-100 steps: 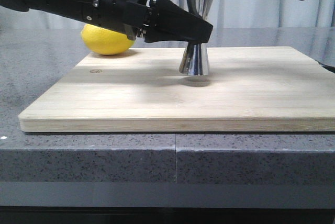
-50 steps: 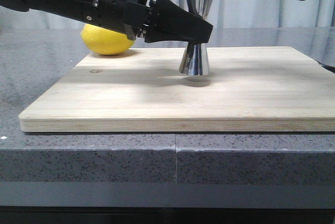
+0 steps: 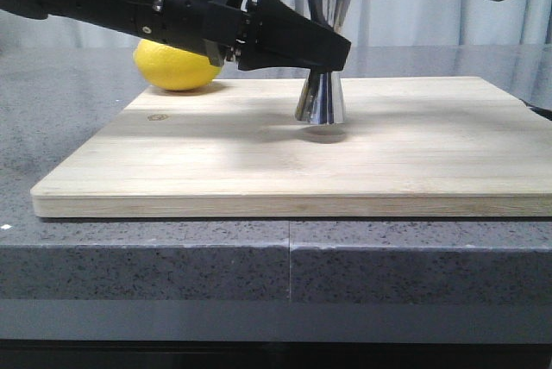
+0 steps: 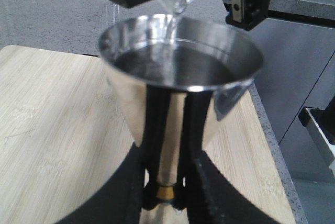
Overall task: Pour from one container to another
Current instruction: 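Tilt the beaker with the right gripper, pouring water into the jigger, then tilt the beaker upright and lower it back onto the board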
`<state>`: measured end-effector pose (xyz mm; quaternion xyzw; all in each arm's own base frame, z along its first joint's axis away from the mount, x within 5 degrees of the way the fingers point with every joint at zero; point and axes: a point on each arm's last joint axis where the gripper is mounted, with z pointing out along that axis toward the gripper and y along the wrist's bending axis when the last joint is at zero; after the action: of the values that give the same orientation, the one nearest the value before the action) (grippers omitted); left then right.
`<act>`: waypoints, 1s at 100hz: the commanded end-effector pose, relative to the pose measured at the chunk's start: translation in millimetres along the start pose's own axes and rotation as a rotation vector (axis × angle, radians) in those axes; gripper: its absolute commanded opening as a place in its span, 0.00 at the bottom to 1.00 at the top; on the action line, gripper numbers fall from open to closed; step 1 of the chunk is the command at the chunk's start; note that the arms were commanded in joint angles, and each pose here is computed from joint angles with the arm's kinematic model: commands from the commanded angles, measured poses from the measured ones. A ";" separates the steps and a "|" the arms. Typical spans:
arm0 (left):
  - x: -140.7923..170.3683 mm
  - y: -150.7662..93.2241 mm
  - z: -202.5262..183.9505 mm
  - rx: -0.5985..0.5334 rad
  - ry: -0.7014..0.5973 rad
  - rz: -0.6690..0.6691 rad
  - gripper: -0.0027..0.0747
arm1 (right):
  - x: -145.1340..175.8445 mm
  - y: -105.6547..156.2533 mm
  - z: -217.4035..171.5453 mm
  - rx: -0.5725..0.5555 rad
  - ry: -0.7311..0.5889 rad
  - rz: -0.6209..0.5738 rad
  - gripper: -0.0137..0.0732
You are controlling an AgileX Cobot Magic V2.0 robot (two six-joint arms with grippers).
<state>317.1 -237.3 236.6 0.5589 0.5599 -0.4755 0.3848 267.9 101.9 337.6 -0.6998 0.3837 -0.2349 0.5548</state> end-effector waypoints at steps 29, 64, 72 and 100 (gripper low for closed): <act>-35.7 -14.5 -6.7 0.073 -0.133 0.044 0.01 | -3.9 -20.2 -11.5 0.077 0.010 -0.011 0.41; -35.7 -14.5 -6.7 0.073 -0.133 0.044 0.01 | -5.8 -22.2 -11.7 0.100 -0.014 0.048 0.41; -35.7 -14.5 -6.7 0.073 -0.133 0.044 0.01 | -7.6 -24.5 -12.0 0.123 -0.039 0.118 0.41; -35.7 -14.5 -6.7 0.073 -0.133 0.044 0.01 | -7.6 -28.5 -12.6 0.163 -0.061 0.341 0.41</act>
<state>317.1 -237.3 236.6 0.5589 0.5599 -0.4755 0.3848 268.2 104.1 344.1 -0.6344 0.4456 -0.1700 0.6084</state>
